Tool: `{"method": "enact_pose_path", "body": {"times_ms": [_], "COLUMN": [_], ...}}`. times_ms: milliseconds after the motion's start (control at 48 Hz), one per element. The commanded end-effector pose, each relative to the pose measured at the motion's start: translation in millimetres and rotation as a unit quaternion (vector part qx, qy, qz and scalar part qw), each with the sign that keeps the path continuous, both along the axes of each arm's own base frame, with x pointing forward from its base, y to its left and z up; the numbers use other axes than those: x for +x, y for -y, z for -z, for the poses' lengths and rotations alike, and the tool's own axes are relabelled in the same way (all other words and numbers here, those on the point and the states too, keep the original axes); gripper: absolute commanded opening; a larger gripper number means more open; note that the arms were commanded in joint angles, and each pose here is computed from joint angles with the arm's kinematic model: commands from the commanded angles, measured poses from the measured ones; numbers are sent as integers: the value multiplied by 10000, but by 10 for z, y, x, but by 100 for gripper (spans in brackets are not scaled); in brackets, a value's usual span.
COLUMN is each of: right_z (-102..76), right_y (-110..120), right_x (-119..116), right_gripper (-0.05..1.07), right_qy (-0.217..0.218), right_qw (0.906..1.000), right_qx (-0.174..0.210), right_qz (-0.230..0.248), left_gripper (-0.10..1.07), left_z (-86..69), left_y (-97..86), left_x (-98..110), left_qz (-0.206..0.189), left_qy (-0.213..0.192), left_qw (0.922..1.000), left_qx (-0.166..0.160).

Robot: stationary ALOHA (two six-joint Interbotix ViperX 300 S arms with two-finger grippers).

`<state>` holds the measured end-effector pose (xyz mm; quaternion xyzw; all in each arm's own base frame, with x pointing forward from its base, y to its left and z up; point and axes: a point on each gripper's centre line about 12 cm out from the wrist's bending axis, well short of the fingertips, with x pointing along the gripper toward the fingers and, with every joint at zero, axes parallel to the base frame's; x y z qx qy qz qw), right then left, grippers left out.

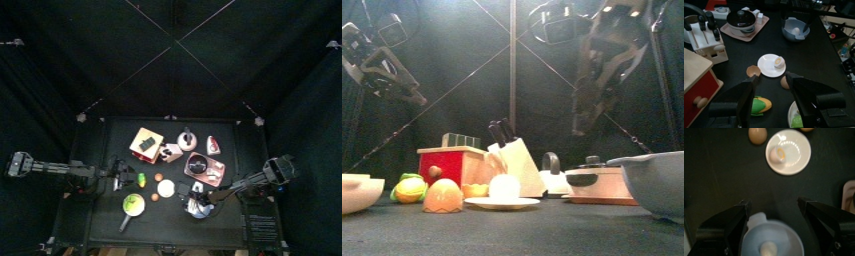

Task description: Grab egg half from plate

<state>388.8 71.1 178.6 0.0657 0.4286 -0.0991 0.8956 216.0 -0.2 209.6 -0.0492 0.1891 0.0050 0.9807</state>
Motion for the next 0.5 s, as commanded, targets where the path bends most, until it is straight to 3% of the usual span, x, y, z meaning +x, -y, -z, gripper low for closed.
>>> {"method": "enact_pose_path", "body": {"times_ms": [0, 208, 479], "right_z": [-69, 217, 419], "right_y": [13, 106, 218], "right_x": [224, 525, 658], "right_gripper": [101, 101, 101], "right_qy": [234, 29, -108], "right_qw": [9995, 9991, 9990], "right_qx": [-198, -419, -433], "right_qz": [-121, -75, 36], "left_gripper": [86, 86, 86], "left_z": [-53, -44, -44], "left_y": [5, 5, 5], "left_x": [26, 25, 25], "left_qz": [15, 15, 19], "left_qy": [99, 84, 84], "left_qw": [9999, 10000, 10000], "left_qx": [-3, -3, 4]}}
